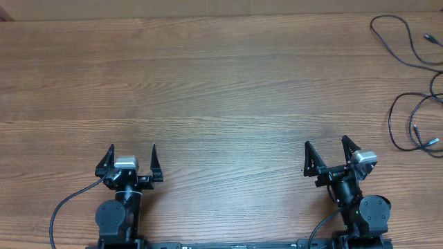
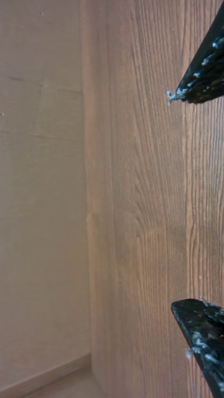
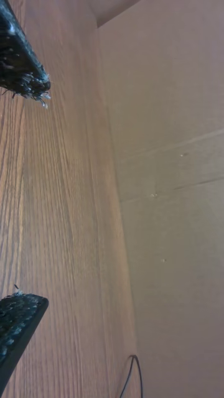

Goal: Untangle cables

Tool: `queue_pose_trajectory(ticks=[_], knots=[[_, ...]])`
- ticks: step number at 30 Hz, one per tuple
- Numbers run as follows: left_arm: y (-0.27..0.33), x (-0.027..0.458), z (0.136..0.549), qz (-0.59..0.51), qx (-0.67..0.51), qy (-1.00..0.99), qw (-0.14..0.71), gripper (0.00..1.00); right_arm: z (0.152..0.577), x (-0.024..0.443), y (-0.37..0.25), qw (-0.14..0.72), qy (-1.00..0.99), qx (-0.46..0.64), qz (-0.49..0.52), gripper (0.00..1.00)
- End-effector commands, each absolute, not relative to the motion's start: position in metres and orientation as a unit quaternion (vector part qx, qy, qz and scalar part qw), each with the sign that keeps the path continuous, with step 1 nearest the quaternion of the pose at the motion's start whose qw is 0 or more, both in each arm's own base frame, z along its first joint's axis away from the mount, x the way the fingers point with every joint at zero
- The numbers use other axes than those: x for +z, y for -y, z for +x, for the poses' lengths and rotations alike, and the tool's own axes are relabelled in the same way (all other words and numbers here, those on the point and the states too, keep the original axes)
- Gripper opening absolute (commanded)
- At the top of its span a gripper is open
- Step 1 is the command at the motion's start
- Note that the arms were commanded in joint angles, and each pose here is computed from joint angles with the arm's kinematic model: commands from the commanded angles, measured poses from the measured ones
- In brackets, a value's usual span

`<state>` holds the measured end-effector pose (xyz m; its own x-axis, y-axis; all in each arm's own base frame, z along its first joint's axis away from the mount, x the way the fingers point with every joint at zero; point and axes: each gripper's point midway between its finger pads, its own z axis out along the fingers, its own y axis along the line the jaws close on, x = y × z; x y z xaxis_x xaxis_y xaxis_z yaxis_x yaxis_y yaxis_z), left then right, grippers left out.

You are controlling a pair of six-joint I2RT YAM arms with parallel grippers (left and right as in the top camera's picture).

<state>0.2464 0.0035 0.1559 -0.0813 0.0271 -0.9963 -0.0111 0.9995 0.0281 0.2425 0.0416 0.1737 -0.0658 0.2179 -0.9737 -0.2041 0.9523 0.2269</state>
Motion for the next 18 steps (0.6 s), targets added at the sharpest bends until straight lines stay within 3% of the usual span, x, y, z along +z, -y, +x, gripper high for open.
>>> queue_pose_trajectory(ticks=[1, 18], knots=[[-0.0095, 0.1563, 0.2459, -0.007, 0.024, -0.733, 0.680, 1.00, 0.2426, 0.1726, -0.0406, 0.686, -0.712, 0.150, 0.004, 1.00], [-0.0080, 0.1558, 0.2460, 0.016, 0.039, -0.734, 0.678, 1.00, 0.2426, 0.1726, -0.0406, 0.686, -0.712, 0.150, 0.004, 1.00]])
